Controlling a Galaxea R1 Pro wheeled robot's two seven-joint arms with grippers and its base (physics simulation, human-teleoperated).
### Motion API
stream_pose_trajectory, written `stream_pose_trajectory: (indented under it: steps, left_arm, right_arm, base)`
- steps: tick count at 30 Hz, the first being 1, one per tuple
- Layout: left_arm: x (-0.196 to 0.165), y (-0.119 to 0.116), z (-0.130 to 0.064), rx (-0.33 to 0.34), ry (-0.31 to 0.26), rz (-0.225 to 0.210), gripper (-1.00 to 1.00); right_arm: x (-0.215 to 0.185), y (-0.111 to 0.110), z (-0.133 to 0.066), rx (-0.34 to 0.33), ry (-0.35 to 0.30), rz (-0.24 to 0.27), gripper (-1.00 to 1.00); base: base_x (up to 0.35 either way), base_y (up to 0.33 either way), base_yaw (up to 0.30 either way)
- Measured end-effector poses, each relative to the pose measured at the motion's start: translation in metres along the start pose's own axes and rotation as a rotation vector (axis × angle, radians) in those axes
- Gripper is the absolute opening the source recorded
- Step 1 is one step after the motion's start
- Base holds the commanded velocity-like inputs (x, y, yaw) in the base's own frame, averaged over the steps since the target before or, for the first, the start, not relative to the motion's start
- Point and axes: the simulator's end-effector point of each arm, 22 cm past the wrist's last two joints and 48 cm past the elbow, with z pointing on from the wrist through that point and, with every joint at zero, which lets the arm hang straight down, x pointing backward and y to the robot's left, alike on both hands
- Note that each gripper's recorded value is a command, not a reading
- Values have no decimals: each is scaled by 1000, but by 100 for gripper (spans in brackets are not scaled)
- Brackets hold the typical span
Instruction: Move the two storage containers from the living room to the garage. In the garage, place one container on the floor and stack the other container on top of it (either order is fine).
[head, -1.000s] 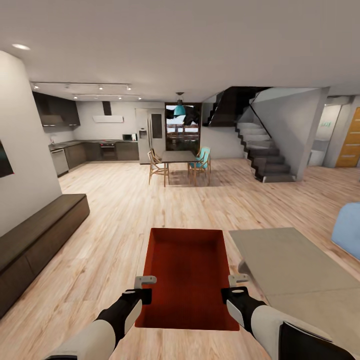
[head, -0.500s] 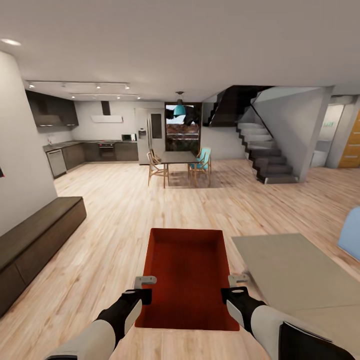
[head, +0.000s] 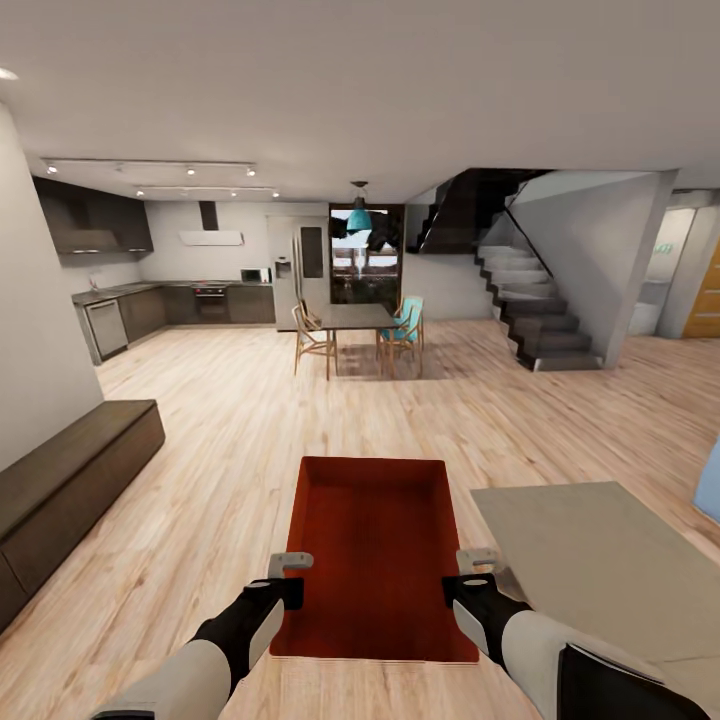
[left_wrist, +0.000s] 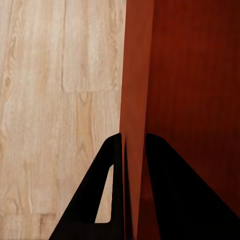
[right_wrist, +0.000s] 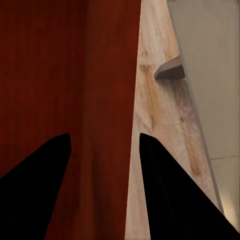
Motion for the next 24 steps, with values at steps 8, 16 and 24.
stream_pose_trajectory:
  steps: [8, 16, 24]
  left_arm:
    - [0, 0, 0, 0, 0, 0, -100]
    - [0, -1, 0, 0, 1, 0, -100]
    - [0, -1, 0, -1, 1, 0, -100]
  right_arm:
    - [0, 0, 0, 0, 0, 0, -100]
    - [0, -1, 0, 0, 1, -1, -100]
    - [0, -2, 0, 1, 1, -1, -100]
  base:
    - [323, 0, 0]
    - [323, 0, 0]
    - [323, 0, 0]
